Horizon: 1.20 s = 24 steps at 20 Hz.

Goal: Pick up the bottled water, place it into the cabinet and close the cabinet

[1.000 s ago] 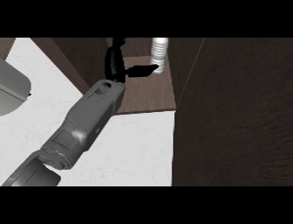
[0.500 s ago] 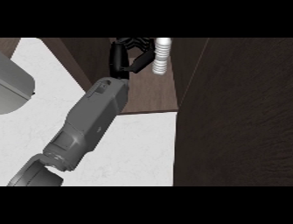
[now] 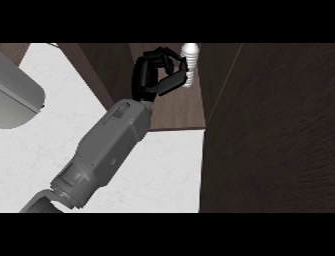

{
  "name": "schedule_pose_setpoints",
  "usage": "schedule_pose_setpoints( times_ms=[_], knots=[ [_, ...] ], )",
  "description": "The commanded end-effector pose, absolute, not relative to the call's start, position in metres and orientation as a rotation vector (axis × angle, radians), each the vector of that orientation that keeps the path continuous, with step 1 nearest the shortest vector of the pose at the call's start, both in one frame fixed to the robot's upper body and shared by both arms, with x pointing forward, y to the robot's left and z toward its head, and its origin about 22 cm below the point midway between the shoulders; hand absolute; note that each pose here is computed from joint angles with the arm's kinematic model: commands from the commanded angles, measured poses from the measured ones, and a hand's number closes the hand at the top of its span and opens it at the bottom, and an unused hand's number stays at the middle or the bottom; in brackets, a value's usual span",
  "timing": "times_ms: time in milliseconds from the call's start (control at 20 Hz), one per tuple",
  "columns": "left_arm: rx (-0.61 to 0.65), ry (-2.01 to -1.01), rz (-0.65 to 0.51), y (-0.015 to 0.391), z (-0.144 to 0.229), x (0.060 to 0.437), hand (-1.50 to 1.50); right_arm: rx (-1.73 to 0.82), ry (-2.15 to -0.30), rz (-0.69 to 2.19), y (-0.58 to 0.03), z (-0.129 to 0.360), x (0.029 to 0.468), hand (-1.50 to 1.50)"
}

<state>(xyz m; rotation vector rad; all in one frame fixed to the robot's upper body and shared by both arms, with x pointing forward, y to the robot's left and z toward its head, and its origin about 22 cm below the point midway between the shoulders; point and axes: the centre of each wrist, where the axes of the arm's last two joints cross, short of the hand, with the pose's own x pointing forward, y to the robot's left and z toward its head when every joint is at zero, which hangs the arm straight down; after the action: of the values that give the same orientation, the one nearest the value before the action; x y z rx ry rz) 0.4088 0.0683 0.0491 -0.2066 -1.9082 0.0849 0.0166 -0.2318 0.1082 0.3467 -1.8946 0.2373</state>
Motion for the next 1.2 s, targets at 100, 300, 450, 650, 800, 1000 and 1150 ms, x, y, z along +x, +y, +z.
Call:
schedule_pose_setpoints(
  times_ms=[100, 300, 450, 650, 800, 1000, 1150],
  knots=[
    [-0.519, -1.800, 0.044, 0.059, 0.023, 0.367, -1.50, 0.311, -1.942, 0.237, -0.225, 0.138, 0.016, -1.50],
    [-0.649, -1.726, 0.076, 0.056, -0.007, 0.321, -1.50, 0.298, -1.923, 0.242, -0.223, 0.135, 0.012, -1.50],
    [-0.633, -1.705, 0.034, 0.048, -0.010, 0.289, -1.50, 0.272, -1.934, 0.214, -0.226, 0.141, 0.015, -1.50],
    [-0.562, -1.718, 0.133, 0.078, -0.039, 0.244, -1.50, 0.247, -1.939, 0.229, -0.220, 0.145, 0.009, -1.50],
    [-0.496, -1.748, 0.138, 0.116, -0.029, 0.229, -1.50, 0.257, -1.943, 0.199, -0.218, 0.149, 0.006, -1.50],
    [-0.503, -1.737, 0.173, 0.155, -0.032, 0.192, -1.50, 0.368, -1.885, 0.363, -0.220, 0.137, 0.009, 1.50],
    [-0.512, -1.760, 0.154, 0.182, -0.034, 0.181, -1.50, 0.439, -1.837, 0.586, -0.226, 0.138, 0.014, 1.50]
  ],
)
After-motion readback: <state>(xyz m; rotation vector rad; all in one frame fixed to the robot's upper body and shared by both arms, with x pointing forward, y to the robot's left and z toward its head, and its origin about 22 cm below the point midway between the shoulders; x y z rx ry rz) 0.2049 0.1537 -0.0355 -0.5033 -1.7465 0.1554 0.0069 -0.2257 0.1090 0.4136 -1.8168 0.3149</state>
